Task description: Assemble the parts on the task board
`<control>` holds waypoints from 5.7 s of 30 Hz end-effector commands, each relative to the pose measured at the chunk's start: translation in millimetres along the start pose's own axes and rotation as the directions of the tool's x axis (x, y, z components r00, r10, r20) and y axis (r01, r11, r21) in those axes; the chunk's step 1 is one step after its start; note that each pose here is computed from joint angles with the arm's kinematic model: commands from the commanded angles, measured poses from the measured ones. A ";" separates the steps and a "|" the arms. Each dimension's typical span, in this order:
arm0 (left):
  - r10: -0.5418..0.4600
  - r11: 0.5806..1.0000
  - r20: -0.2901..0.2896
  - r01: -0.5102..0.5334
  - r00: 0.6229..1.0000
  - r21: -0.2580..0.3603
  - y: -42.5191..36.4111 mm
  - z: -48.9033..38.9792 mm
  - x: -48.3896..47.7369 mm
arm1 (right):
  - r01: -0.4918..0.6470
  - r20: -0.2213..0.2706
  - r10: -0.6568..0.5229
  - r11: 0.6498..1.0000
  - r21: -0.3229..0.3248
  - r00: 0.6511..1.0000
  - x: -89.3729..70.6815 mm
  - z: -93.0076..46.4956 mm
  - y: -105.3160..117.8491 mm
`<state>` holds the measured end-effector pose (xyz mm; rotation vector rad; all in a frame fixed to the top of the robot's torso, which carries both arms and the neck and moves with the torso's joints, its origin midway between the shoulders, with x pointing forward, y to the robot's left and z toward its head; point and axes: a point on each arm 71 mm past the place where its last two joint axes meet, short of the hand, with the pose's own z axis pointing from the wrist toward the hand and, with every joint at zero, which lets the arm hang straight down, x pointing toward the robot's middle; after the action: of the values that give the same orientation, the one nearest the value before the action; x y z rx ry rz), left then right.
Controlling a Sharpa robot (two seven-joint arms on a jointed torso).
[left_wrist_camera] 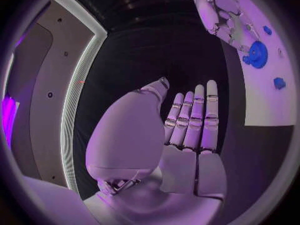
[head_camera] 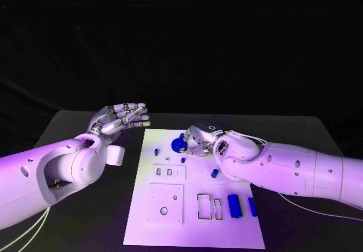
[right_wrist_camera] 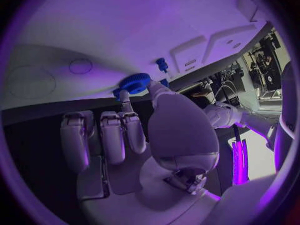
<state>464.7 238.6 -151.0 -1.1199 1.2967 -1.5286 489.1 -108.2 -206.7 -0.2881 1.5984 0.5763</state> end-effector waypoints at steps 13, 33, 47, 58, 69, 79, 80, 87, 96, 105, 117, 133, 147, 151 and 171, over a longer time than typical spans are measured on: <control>-0.005 1.000 -0.008 0.005 1.000 0.010 -1.6 0.1 -0.1 | -0.069 0.153 0.068 0.998 0.005 0.986 -23.8 -24.4 -22.1; -0.012 1.000 -0.023 0.012 1.000 0.006 3.0 7.2 2.9 | -0.331 0.101 0.323 0.940 0.085 0.941 -61.4 -109.5 -135.4; -0.013 1.000 -0.024 0.013 1.000 0.005 5.0 9.8 1.6 | -0.318 0.062 0.312 0.932 0.172 0.948 -27.6 -118.7 -161.1; -0.014 1.000 -0.025 0.014 1.000 0.004 5.1 9.4 1.4 | -0.336 0.072 0.328 0.923 0.190 0.942 -12.0 -104.4 -156.6; -0.013 1.000 -0.024 0.013 1.000 0.003 4.9 9.0 0.9 | -0.342 0.063 0.336 0.920 0.190 0.940 -6.0 -95.2 -151.2; -0.013 1.000 -0.023 0.013 1.000 0.002 4.9 8.8 0.7 | -0.347 0.047 0.345 0.918 0.191 0.938 -3.3 -90.5 -148.6; -0.013 1.000 -0.023 0.013 1.000 0.002 4.9 8.8 0.7 | -0.347 0.044 0.345 0.918 0.191 0.937 -3.1 -90.4 -148.5; -0.012 1.000 -0.021 0.012 1.000 0.002 4.8 8.7 0.1 | -0.347 0.032 0.348 0.917 0.196 0.937 -2.0 -90.2 -148.8; -0.012 1.000 -0.022 0.013 1.000 0.001 4.9 8.7 0.0 | -0.345 0.019 0.349 0.917 0.199 0.937 -0.8 -89.4 -148.3; -0.012 1.000 -0.021 0.012 1.000 0.000 4.8 8.5 -0.3 | -0.343 0.002 0.351 0.916 0.207 0.937 0.7 -89.0 -148.2; -0.011 1.000 -0.020 0.011 1.000 0.000 4.7 8.2 -0.8 | -0.340 0.002 0.347 0.917 0.211 0.938 0.7 -88.9 -149.0; -0.008 1.000 -0.013 0.008 1.000 0.000 5.2 9.1 -2.7 | -0.349 0.133 0.326 0.912 0.216 0.936 -14.7 -88.4 -139.0; -0.008 1.000 -0.013 0.008 1.000 -0.006 8.3 14.1 -2.7 | -0.330 0.063 0.324 0.931 0.155 0.944 -30.3 -61.7 -50.9; -0.011 1.000 -0.013 0.011 1.000 -0.010 10.5 16.5 -1.7 | -0.307 0.020 0.307 0.946 0.105 0.952 -23.4 -51.8 -17.8; -0.018 1.000 -0.023 0.017 1.000 -0.019 14.7 21.6 3.4 | -0.240 -0.095 0.239 0.971 0.003 0.966 29.2 -27.5 69.0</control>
<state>485.3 230.3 -164.4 -1.1334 1.3166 -1.5239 427.6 -61.3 -219.7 -0.0710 1.7473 0.8148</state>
